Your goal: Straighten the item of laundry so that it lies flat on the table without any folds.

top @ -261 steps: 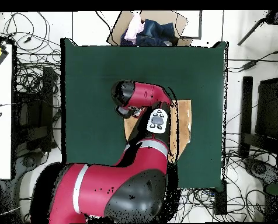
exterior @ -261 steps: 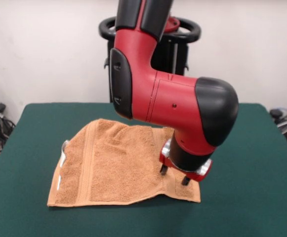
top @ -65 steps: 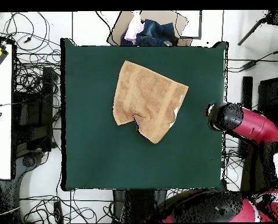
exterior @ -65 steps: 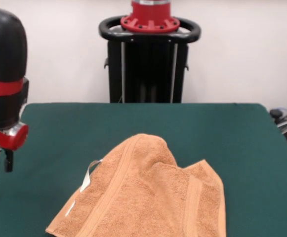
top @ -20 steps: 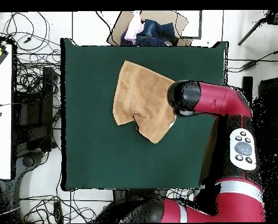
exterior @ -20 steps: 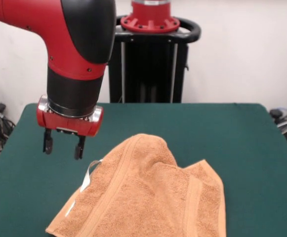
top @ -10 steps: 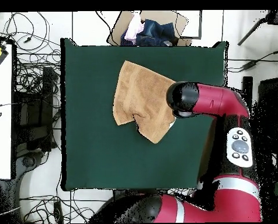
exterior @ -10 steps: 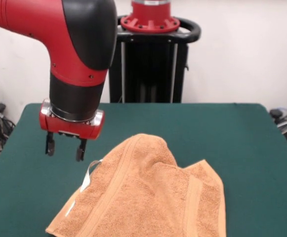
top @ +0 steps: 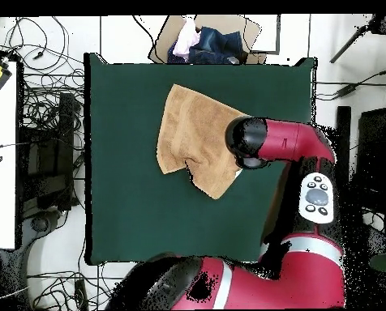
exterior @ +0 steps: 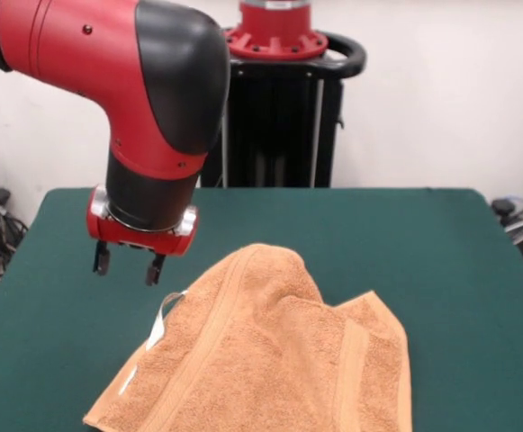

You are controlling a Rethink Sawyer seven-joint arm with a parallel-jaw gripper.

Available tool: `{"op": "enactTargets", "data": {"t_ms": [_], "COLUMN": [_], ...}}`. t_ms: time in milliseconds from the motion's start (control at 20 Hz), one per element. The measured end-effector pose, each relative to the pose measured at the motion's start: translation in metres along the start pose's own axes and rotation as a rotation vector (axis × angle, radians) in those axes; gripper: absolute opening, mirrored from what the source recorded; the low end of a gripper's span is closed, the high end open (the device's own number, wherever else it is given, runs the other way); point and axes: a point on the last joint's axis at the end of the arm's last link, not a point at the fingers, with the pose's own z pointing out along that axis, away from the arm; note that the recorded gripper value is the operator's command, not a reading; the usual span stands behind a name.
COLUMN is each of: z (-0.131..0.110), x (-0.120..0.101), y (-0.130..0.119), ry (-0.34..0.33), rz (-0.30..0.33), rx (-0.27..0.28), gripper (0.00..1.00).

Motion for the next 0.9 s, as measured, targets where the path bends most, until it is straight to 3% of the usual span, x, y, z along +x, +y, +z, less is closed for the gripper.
{"op": "enactTargets", "data": {"t_ms": [550,900], "z": [-0.0017,-0.0081], "x": [0.0066,0.0007], "y": [-0.0005,-0.0046], "ry": [0.087,0.075], "rz": [-0.001,0.050], "rx": [0.017,-0.034], "gripper": [1.00,1.00]}}
